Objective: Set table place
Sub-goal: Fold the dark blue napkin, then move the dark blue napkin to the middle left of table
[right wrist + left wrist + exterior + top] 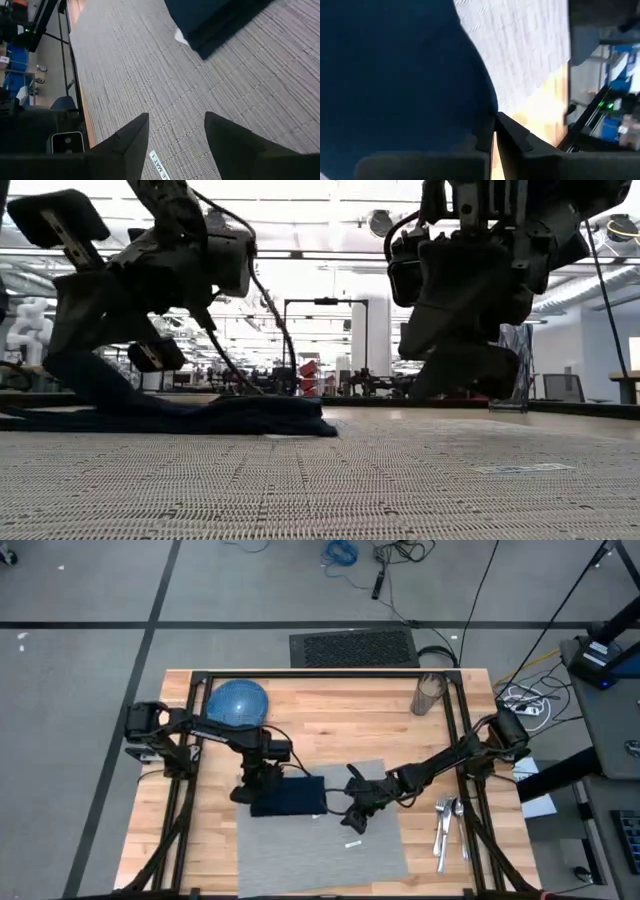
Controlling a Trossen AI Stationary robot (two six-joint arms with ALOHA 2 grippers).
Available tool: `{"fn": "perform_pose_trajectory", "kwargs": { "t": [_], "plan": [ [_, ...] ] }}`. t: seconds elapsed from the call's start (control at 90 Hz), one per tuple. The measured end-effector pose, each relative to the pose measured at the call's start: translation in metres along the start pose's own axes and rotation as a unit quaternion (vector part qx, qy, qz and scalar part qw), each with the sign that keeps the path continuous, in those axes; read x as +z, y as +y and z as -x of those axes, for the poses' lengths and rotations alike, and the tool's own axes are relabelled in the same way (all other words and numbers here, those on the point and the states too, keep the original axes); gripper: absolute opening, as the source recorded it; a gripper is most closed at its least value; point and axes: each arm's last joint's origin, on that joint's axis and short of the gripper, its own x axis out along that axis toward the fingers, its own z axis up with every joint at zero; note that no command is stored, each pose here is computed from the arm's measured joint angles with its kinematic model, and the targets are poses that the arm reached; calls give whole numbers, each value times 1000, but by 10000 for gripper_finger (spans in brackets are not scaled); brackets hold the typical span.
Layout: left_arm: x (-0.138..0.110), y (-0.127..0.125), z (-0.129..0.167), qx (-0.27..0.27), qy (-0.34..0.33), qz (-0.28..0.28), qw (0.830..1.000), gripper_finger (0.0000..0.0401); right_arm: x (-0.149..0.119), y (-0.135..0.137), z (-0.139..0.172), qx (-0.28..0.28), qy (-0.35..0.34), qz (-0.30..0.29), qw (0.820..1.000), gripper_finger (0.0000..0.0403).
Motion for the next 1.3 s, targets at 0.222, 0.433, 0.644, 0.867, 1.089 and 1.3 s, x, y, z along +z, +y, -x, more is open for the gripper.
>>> {"fn": "perform_pose_trajectory", "kwargs": {
  "t": [0.222, 0.433, 0.644, 0.867, 1.089, 1.3],
  "plan": [
    [10, -12, -13, -9, -12, 17, 1000, 80, -10, 7, -1, 7, 12, 26, 1000, 178],
    [10, -24, -24, -14, 10, 42, 999, 144, -21, 14, -2, 10, 20, 26, 999, 178],
    [9, -34, -34, -20, 30, 57, 998, 162, -26, 17, -2, 14, 26, 30, 999, 178],
    [10, -36, -36, -9, 33, 50, 998, 162, -33, 21, -2, 18, 35, 25, 999, 178],
    [15, -23, -27, 51, -3, 81, 995, 162, -36, 24, -1, 24, 36, 20, 999, 178],
    [41, -11, -8, 166, -119, 35, 978, 162, -35, 25, -1, 30, 32, 25, 999, 178]
  ]
}}
